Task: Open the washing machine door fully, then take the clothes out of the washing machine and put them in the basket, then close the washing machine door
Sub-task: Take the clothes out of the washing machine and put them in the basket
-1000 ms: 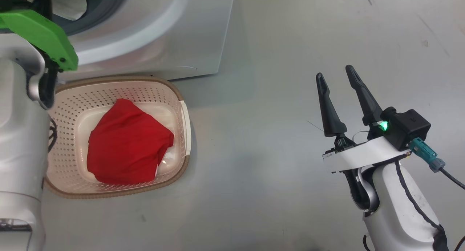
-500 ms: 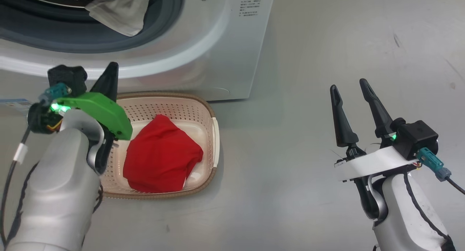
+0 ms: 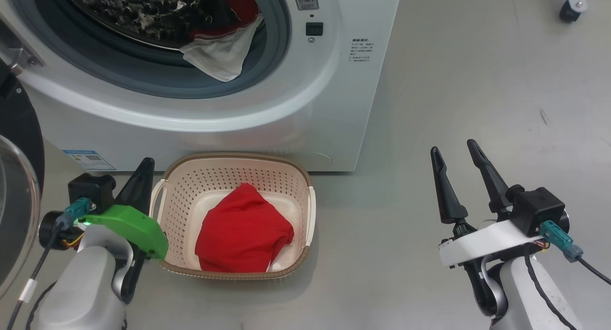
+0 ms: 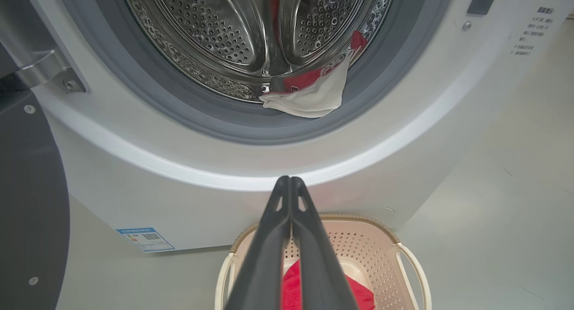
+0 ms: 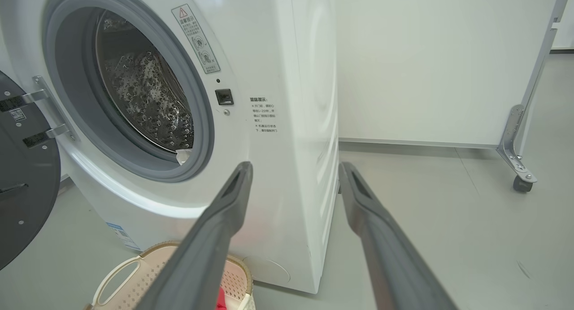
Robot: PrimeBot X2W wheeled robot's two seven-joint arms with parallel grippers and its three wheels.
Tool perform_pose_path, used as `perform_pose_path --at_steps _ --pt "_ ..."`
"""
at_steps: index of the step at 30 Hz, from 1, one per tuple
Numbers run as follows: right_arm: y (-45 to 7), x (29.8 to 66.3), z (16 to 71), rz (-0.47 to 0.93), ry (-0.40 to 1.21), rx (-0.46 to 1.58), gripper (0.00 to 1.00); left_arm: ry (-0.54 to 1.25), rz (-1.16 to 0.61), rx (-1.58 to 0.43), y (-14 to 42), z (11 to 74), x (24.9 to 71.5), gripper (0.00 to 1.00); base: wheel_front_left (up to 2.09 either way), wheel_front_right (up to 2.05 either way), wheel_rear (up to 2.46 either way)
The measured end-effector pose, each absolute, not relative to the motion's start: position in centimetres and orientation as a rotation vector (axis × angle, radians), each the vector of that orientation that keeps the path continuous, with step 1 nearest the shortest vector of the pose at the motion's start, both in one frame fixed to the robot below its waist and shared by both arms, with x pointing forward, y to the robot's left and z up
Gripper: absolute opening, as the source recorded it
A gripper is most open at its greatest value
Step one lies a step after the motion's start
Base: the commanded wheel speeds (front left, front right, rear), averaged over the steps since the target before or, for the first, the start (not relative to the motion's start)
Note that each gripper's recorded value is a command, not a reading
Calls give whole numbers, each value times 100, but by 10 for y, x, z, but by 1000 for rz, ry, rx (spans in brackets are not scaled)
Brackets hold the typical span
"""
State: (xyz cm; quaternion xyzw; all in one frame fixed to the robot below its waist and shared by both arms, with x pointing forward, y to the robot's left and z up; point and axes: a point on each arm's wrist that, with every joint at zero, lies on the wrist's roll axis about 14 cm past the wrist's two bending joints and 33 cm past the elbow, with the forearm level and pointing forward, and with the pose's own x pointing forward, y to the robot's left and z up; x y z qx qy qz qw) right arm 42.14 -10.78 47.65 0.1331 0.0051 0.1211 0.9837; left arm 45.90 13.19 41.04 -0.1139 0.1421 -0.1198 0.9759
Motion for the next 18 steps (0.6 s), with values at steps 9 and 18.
perform_pose_path --at_steps 9,18 --pt "-101 411 486 264 -8 271 100 207 -218 -250 144 433 441 100 0 0 0" --pt "-100 408 486 265 -9 274 100 96 -220 -265 141 464 440 100 0 0 0"
